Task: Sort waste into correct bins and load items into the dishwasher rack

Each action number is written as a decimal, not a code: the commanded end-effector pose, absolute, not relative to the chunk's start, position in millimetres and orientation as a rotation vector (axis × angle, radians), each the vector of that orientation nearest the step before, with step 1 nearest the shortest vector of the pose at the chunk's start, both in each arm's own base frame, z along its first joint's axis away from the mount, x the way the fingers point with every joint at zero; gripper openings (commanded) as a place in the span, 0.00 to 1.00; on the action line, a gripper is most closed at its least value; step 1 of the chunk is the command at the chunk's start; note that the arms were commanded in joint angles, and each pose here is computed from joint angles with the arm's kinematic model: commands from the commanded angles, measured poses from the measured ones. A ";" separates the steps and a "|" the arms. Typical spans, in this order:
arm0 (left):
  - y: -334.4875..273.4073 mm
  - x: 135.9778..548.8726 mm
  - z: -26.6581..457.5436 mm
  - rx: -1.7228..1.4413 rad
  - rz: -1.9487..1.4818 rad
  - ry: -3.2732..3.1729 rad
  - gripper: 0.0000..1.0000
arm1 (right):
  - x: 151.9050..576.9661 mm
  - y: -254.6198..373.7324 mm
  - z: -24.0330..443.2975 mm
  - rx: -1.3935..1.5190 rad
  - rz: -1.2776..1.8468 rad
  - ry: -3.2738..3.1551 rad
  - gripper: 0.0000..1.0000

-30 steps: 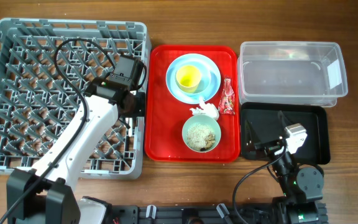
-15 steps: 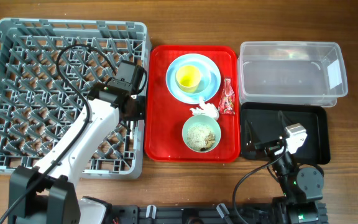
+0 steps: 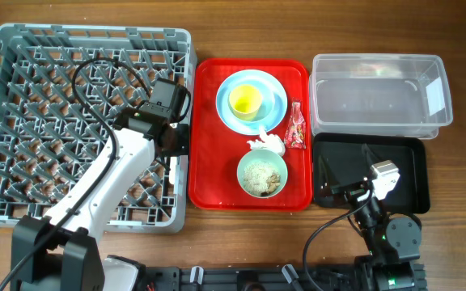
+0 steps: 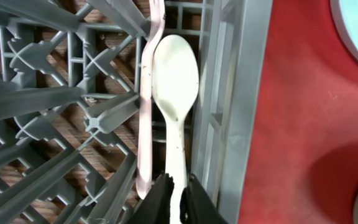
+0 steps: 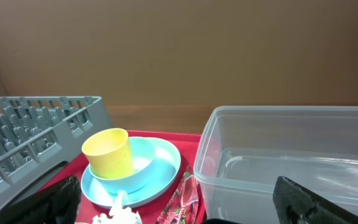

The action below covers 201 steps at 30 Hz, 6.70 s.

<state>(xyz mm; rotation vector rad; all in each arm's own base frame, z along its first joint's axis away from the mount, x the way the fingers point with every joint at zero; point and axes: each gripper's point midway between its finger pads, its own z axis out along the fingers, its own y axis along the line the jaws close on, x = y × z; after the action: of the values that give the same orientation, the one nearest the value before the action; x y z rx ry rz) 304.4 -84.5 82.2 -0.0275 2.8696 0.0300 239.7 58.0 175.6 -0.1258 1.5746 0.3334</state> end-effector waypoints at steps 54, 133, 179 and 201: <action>-0.7 246.3 290.2 -0.628 -0.267 2.178 1.00 | 219.5 75.0 221.2 -0.076 0.558 1.615 1.00; -0.7 246.4 290.3 -0.629 -0.268 2.177 1.00 | 239.1 273.3 96.5 -0.451 0.762 2.643 0.04; -0.7 246.4 290.3 -0.629 -0.268 2.177 1.00 | 244.9 213.5 44.0 -0.546 0.299 2.627 0.06; -0.7 246.4 290.3 -0.629 -0.267 2.177 1.00 | 307.0 189.0 34.7 -0.589 0.142 2.568 0.40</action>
<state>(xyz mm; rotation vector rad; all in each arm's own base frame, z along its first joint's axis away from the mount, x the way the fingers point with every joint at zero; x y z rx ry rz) 246.0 -1.7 283.9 -0.6170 2.1987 -0.2561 306.9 178.4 49.9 -0.4662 2.5531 0.1171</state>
